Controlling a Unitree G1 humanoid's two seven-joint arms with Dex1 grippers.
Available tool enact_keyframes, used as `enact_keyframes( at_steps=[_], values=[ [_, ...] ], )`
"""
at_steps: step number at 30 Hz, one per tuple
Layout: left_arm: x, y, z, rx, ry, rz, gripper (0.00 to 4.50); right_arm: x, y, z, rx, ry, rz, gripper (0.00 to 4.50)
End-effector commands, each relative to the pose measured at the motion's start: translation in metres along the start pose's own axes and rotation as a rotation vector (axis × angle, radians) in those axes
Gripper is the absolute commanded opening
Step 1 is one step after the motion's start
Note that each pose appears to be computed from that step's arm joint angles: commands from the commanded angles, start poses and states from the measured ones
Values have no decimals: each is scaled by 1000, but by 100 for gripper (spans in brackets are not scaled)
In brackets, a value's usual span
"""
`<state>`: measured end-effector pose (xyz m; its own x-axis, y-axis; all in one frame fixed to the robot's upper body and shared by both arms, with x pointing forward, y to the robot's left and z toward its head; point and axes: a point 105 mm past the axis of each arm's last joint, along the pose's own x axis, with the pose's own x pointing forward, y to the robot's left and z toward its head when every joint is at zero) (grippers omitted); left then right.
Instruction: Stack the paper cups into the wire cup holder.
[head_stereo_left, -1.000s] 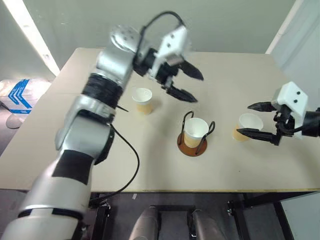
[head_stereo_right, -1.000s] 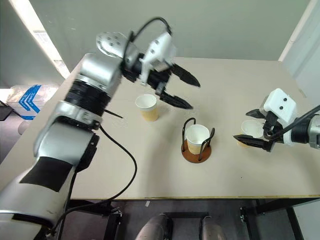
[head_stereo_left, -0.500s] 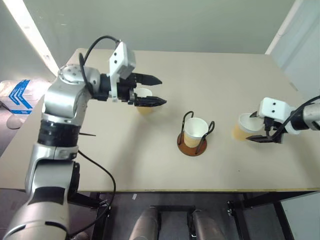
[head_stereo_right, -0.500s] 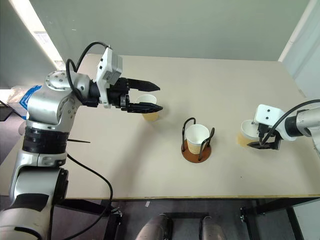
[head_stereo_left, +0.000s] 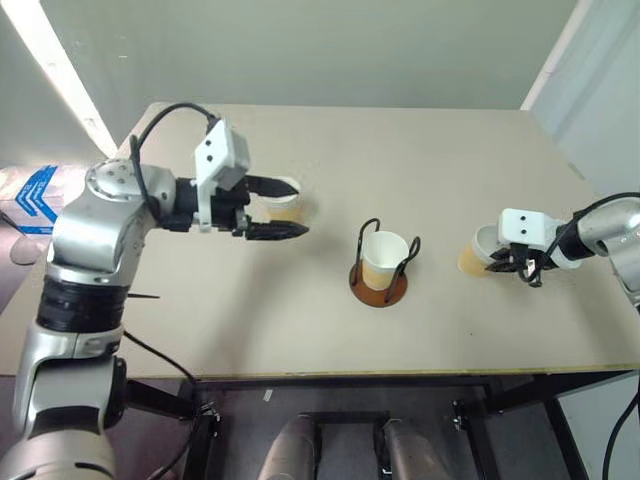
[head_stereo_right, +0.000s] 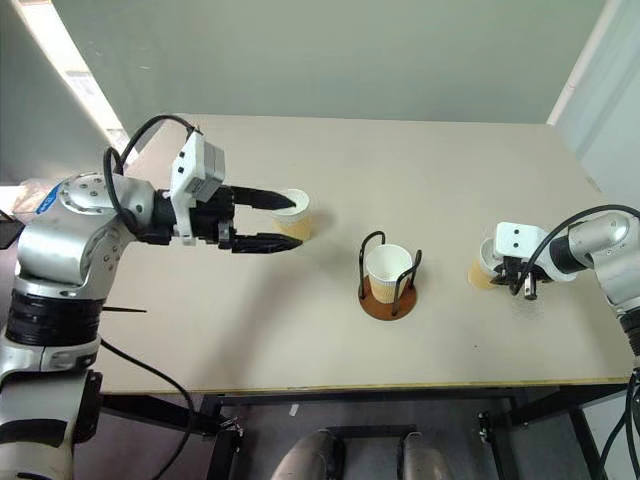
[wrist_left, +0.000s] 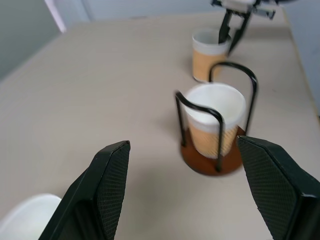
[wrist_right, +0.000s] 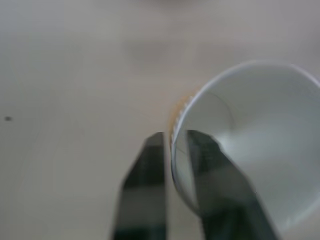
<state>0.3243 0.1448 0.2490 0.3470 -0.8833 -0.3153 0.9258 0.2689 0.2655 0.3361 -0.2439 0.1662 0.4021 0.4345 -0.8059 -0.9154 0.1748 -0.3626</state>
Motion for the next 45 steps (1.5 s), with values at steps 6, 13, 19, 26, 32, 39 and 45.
enact_keyframes(
  at_steps=[6, 13, 19, 26, 32, 39, 45],
  values=[
    [-23, -11, 6, -44, -70, -119, 373, -55, 14, 50, -7, -175, 37, 5],
    [-26, -9, 0, -47, -73, -139, 373, -89, 25, 142, -215, -343, 63, 5],
    [-19, -6, -5, -34, -59, -143, 373, -76, 29, 178, -375, -353, 88, 5],
    [-17, -6, -8, -29, -41, -144, 373, -50, 29, 170, -415, -305, 124, 5],
    [-17, -6, -9, -21, -31, -140, 373, -36, 26, 163, -440, -273, 134, 5],
    [-17, -7, -10, -16, -24, -136, 373, -24, 30, 173, -474, -292, 150, 5],
    [-16, -8, -11, -14, -21, -133, 373, -22, 34, 178, -487, -304, 165, 23]
  ],
)
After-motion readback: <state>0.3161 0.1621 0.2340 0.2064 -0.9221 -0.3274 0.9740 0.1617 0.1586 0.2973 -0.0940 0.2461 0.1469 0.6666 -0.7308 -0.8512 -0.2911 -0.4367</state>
